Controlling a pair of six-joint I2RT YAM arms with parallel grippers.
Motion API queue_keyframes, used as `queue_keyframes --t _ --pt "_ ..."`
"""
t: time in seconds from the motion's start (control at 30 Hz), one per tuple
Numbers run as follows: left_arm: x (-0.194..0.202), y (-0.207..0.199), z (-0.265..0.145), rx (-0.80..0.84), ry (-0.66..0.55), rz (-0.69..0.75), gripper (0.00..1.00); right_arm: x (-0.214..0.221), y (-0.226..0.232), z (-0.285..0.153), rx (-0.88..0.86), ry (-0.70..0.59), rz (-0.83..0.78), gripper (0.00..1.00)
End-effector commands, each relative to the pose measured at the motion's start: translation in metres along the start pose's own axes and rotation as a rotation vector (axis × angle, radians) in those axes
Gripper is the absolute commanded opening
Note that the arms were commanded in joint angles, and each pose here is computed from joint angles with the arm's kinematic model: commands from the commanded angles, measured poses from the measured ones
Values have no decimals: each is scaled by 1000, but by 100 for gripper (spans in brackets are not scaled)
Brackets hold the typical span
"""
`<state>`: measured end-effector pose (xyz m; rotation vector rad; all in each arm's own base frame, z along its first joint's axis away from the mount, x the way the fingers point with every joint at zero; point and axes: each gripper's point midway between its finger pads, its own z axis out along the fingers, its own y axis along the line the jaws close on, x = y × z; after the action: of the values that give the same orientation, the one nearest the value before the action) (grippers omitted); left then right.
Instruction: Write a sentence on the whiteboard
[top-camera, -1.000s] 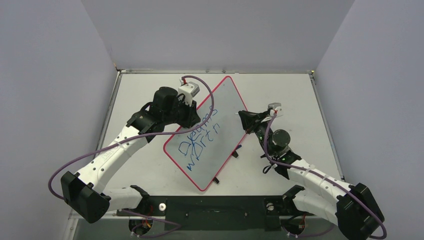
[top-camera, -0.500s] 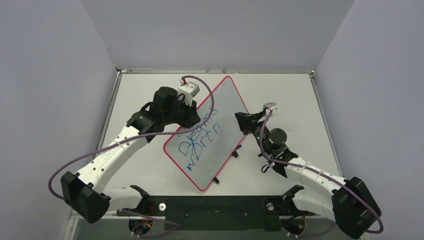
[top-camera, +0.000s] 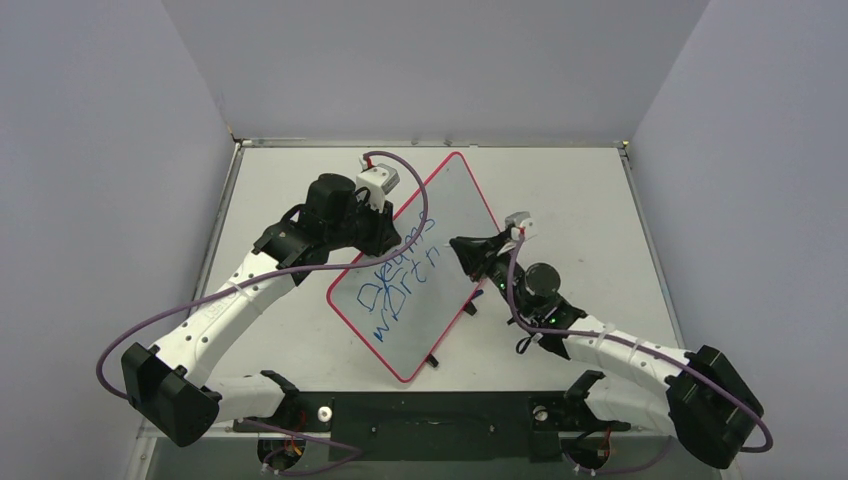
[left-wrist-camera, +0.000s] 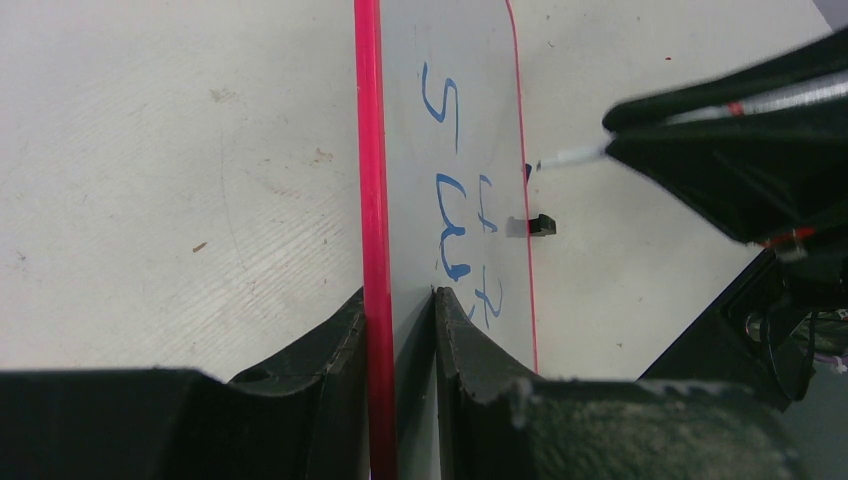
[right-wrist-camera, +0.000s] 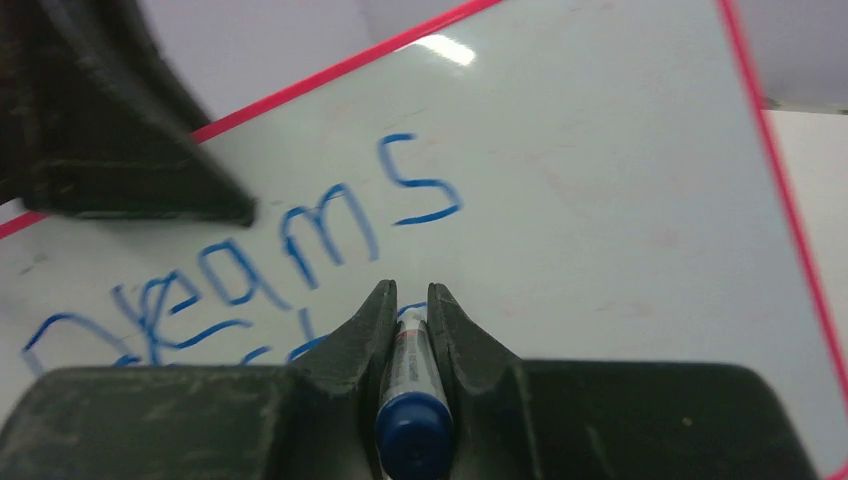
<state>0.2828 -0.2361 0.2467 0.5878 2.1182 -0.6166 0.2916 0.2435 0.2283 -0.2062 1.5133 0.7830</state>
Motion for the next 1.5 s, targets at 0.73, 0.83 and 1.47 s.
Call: queue_keyframes --t 0.73,0.83,1.47 --pt "-40 14 -11 -78 -158 112 0 104 175 -78 -497 104 -41 0" --pt "-40 14 -11 -78 -158 112 0 103 179 -76 -500 94 -37 0" --pt "-40 14 -11 -78 -158 112 0 117 175 -73 -465 142 -78 0"
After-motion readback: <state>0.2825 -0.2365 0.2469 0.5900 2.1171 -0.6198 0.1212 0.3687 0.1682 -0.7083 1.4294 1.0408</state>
